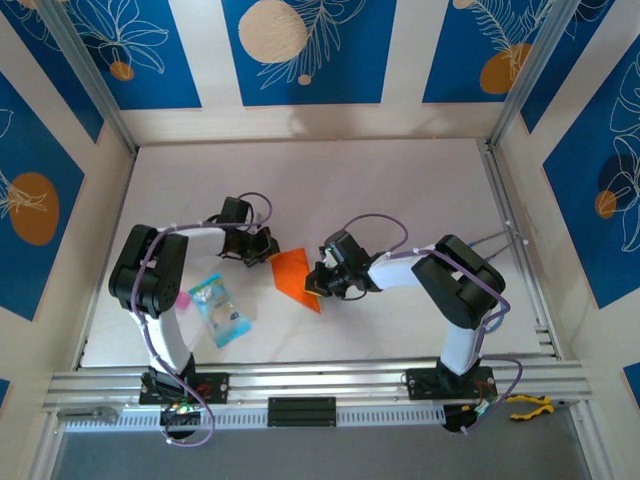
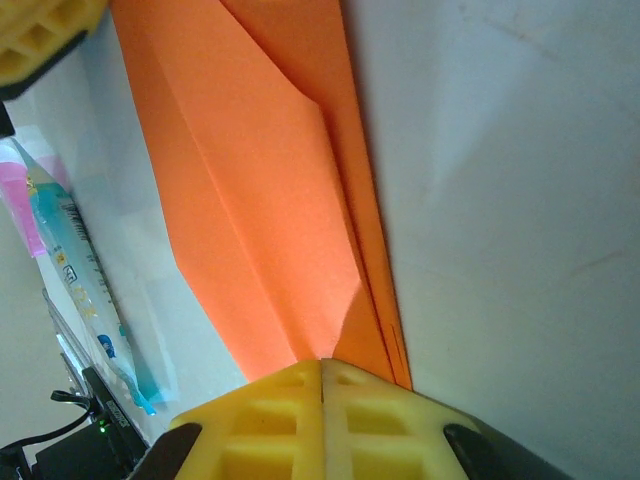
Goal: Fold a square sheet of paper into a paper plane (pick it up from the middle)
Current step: Fourth fold the wing at the center of the table.
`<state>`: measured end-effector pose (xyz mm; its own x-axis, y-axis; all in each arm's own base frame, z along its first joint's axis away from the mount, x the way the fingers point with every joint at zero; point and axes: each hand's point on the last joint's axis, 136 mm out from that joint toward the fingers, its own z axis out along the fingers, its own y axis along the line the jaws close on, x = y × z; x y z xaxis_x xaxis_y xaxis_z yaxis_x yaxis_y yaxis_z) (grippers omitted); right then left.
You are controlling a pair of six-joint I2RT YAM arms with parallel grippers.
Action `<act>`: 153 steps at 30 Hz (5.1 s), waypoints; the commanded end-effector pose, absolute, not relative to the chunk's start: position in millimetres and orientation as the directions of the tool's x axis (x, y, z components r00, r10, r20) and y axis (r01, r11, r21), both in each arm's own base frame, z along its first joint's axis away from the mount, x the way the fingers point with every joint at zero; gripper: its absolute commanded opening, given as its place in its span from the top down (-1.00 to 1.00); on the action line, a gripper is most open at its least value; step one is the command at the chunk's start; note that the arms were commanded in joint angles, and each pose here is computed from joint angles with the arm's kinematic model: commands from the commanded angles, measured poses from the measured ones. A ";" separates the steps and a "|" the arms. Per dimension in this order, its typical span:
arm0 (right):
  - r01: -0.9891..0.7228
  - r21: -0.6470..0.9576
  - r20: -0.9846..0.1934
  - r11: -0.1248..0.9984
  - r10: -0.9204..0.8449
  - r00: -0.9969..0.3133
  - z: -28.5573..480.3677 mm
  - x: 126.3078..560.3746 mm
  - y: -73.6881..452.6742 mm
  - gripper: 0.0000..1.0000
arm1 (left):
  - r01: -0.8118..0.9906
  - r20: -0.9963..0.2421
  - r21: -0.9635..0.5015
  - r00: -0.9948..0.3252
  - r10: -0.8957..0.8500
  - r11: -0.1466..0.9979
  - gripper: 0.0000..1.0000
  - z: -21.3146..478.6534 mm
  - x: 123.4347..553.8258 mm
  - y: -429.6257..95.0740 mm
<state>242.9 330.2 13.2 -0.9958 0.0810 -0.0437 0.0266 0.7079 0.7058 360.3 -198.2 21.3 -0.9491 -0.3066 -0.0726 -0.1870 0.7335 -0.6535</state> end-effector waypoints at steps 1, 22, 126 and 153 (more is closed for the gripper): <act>0.133 0.540 0.109 0.831 0.087 -0.990 -36.5 204.1 286.7 0.97 | -0.208 -0.077 -0.609 -0.945 -0.317 0.766 0.93 13.9 364.2 -184.7; 0.129 0.537 0.107 0.833 0.084 -0.991 -33.0 209.6 288.8 0.96 | -0.057 -0.126 -0.760 -0.964 -0.233 0.648 0.79 68.4 338.7 -229.7; 0.202 0.648 0.078 0.734 0.200 -0.977 21.9 182.2 287.3 0.51 | -0.169 -0.003 -0.675 -0.973 -0.232 0.718 0.88 8.9 317.2 -219.5; 0.236 0.644 0.105 0.728 0.222 -0.970 14.2 177.8 277.6 0.50 | -0.184 0.004 -0.678 -0.969 -0.246 0.712 0.88 9.0 318.6 -219.0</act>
